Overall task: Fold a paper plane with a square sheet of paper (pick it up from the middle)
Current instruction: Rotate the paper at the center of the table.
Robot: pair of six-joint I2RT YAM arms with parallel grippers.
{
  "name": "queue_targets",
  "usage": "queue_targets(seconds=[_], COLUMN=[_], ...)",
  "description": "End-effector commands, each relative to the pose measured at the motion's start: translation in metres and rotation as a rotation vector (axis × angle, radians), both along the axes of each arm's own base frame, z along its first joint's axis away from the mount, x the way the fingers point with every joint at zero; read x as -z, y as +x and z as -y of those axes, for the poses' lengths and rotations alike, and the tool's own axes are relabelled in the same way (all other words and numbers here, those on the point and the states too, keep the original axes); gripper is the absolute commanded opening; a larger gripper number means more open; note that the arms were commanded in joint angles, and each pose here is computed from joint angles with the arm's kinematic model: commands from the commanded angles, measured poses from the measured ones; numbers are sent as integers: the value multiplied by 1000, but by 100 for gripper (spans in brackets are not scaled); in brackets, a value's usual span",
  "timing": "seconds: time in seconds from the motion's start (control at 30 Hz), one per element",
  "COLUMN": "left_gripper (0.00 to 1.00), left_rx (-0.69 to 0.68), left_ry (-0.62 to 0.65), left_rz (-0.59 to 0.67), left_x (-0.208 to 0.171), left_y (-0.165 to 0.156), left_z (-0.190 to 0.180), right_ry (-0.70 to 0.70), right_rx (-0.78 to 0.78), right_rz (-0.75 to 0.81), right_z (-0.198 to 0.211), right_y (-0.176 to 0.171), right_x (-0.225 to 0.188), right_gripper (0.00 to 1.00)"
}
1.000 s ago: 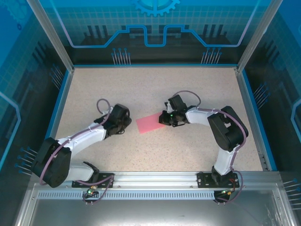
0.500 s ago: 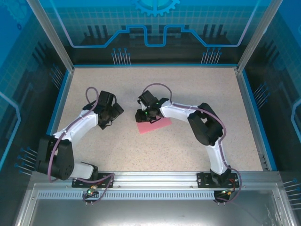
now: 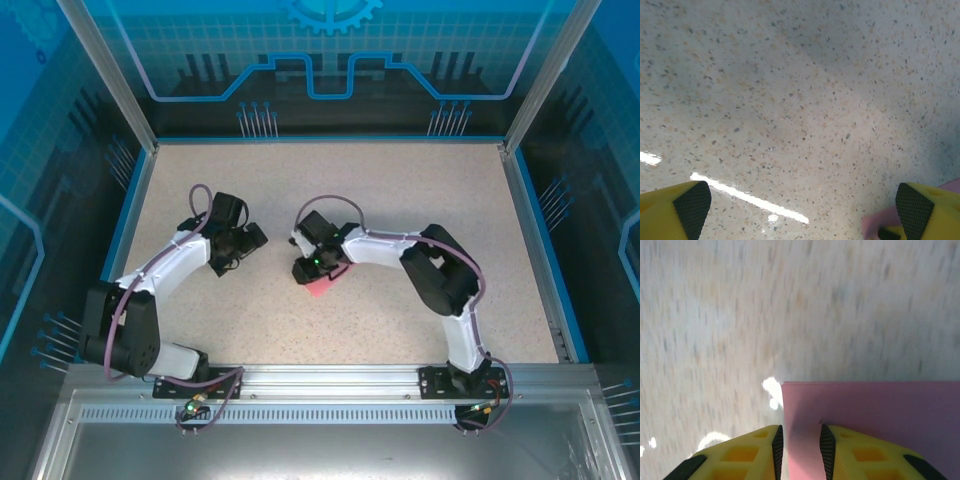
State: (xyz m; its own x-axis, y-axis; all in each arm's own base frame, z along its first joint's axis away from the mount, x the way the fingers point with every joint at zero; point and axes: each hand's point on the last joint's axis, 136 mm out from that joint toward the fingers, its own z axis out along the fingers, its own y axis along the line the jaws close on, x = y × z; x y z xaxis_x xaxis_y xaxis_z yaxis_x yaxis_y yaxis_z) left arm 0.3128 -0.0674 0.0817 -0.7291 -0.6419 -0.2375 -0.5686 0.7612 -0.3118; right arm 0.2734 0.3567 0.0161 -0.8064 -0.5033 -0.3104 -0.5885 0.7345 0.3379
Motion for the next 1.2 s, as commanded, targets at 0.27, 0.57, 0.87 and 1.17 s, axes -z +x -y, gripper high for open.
queue_targets(seconds=[0.27,0.57,0.87,1.17], left_gripper=[99,99,90,65], left_rx=[198,370,424,445], left_ry=[-184,-392,-490,-509], left_rz=[84,65,-41,-94], left_x=[-9,-2,16,34], left_y=[4,-19,-42,-49], left_z=[53,131,176,197], right_ry=[40,56,45,-10], right_rx=[281,544,526,421], right_rz=[28,-89,-125,-184], right_z=[87,106,110,108], right_y=[29,69,88,80], right_x=[-40,-15,7,39], right_gripper=[42,34,31,27])
